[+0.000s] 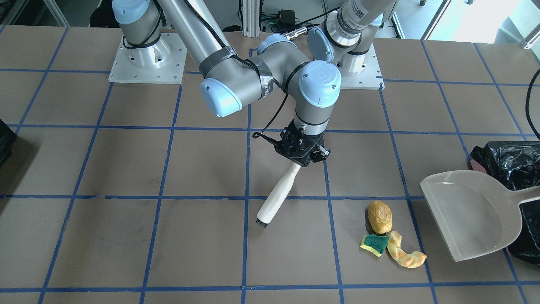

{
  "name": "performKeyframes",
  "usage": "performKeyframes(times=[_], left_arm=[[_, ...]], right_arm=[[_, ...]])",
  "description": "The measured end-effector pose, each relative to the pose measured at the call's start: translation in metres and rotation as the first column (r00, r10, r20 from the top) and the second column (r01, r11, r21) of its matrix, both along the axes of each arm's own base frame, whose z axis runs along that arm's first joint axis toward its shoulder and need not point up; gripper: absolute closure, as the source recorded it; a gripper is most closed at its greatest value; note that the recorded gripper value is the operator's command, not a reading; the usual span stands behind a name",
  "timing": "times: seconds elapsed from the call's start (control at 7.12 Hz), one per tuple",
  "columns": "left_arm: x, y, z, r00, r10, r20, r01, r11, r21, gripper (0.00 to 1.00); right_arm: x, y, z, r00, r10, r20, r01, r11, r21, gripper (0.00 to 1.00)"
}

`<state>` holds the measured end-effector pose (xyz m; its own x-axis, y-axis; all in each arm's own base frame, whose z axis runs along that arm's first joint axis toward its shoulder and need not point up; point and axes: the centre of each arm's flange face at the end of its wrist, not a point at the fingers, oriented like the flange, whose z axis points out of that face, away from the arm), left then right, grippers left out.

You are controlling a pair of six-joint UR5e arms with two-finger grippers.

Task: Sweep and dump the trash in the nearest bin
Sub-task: 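Sweep the potato, sponge and peel into the dustpan with the brush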

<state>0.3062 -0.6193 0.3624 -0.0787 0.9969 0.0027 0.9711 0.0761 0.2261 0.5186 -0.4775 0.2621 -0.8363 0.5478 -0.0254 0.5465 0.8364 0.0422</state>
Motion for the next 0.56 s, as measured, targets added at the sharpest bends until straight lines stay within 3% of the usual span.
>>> performKeyframes(times=[0.28,0.56], left_arm=[[0.015,-0.007,-0.036,0.998,-0.057,0.006,0.056,0.995,0.084,0.92],[0.023,-0.015,-0.058,0.999,-0.046,0.008,0.044,0.993,0.109,0.92]], right_arm=[[0.029,-0.001,-0.006,1.0,-0.008,0.024,0.008,1.0,0.004,1.0],[0.046,0.006,-0.009,1.0,0.01,0.029,-0.01,1.0,0.004,1.0]])
